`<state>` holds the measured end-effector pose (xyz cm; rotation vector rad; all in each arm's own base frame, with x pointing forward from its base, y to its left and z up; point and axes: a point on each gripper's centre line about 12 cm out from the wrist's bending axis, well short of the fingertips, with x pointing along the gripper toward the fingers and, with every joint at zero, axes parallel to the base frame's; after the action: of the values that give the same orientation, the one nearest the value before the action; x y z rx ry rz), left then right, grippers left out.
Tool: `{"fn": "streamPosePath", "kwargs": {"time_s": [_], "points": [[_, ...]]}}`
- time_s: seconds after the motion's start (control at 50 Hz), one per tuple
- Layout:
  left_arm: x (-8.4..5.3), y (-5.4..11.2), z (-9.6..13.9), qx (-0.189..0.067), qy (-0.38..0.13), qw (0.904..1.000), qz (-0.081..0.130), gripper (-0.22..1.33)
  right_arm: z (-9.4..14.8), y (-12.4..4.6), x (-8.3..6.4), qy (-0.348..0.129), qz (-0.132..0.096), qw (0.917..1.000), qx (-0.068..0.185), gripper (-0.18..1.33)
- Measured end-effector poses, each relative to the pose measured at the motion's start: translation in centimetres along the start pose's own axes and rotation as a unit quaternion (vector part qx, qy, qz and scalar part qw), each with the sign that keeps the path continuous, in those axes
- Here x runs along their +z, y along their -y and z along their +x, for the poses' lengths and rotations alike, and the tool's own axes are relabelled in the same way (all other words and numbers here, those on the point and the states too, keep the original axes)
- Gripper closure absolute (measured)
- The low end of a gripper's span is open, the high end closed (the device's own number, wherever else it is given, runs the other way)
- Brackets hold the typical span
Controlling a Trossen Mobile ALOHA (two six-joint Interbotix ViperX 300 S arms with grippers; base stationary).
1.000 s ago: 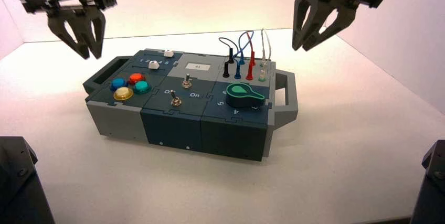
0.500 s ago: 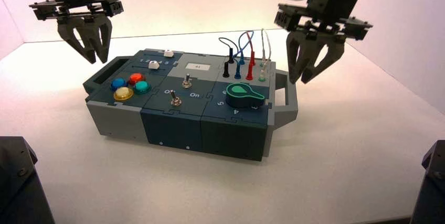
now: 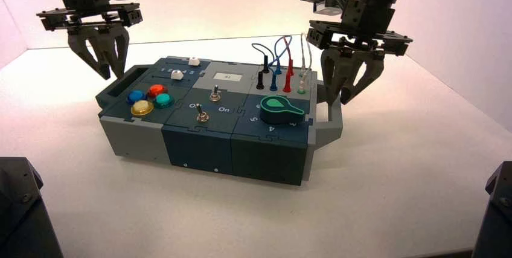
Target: Move the box to the left.
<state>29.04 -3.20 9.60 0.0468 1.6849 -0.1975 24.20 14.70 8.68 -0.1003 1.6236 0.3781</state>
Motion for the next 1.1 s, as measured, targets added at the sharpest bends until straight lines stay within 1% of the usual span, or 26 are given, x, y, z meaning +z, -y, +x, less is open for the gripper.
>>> {"fn": "streamPosePath", "kwargs": {"time_s": [0.18,0.28,0.44,0.56,0.72,0.76,0.86,0.88,1.0,1.1], "points": [[0.6,-0.1,0.6,-0.001,-0.007,1.0,-0.001,0.4,0.2,0.0,0.1,-0.002,0.0,1.0,0.0,0.38],[1.1,-0.4,1.3,-0.001,-0.014,0.9999,-0.003,0.4,0.2,0.0,0.1,-0.003,0.001,1.0,0.0,0.38],[1.7,-0.7,2.4,-0.002,-0.029,0.9995,-0.007,0.4,0.2,0.0,0.0,-0.006,0.001,1.0,0.0,0.38],[1.7,-0.8,3.1,-0.003,-0.04,0.9992,-0.008,0.4,0.3,0.0,0.0,-0.01,0.003,0.9999,0.0,0.38],[1.7,-0.8,3.3,-0.003,-0.044,0.999,-0.008,0.4,0.6,0.0,0.1,-0.02,0.004,0.9998,0.001,0.37],[1.8,-0.8,3.3,-0.003,-0.043,0.999,-0.009,0.41,0.7,0.0,0.2,-0.023,0.004,0.9997,0.0,0.37],[1.7,-0.8,3.3,-0.003,-0.044,0.999,-0.003,0.57,0.8,0.0,0.3,-0.029,0.005,0.9996,0.001,0.38],[1.7,-0.9,3.3,-0.002,-0.044,0.999,0.0,0.58,0.8,0.0,0.4,-0.031,0.005,0.9995,0.001,0.38],[1.7,-0.8,3.3,-0.003,-0.045,0.999,0.0,0.58,1.0,-0.1,0.6,-0.036,0.005,0.9994,0.001,0.38],[1.5,-0.9,3.3,-0.003,-0.053,0.9986,0.004,0.59,1.0,-0.1,0.8,-0.036,0.003,0.9993,0.001,0.37]]}}
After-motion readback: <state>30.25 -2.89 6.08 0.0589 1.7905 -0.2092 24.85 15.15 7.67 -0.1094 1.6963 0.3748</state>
